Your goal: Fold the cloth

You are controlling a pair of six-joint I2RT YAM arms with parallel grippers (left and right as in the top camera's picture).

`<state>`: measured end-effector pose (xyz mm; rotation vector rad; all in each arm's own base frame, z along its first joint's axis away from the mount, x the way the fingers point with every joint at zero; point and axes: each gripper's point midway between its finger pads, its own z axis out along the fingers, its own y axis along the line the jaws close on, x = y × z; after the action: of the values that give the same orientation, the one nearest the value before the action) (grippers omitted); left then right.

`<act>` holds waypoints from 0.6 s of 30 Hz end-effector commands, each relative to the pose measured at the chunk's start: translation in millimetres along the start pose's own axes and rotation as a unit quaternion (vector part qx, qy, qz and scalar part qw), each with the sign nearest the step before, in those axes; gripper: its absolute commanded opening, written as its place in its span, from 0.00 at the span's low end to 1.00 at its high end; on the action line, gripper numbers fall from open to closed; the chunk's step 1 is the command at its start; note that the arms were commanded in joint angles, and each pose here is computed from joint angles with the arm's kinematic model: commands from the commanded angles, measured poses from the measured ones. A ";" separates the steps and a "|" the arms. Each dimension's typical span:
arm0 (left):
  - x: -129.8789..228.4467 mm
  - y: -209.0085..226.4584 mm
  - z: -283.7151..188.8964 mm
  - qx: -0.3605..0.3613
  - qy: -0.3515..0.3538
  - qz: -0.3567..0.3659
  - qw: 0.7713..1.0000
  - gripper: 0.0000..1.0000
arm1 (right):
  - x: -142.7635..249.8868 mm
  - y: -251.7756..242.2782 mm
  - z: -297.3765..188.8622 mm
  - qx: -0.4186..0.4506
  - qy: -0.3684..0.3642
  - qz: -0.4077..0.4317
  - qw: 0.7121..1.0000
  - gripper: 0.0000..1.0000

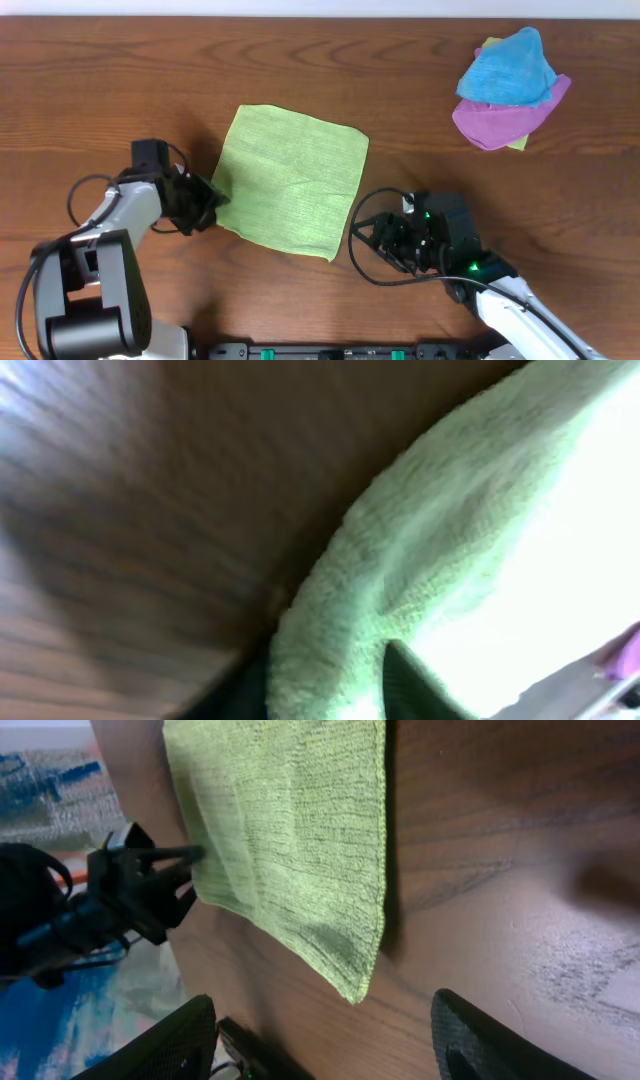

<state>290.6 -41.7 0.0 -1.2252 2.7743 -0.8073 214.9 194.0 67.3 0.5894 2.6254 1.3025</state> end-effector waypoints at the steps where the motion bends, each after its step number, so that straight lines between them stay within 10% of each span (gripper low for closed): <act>1: 10.3 18.0 11.5 -0.029 0.016 -0.016 0.999 0.05 | 5.0 -1.3 1.2 0.002 0.010 0.006 1.000 0.69; 18: 33.0 16.0 9.5 -0.014 0.070 -0.012 0.997 0.06 | 11.4 -30.4 43.1 0.058 0.020 0.015 0.998 0.68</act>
<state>270.8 -55.2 -3.2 -1.2683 2.8427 -0.8807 213.9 211.7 29.1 0.5820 2.7159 1.2098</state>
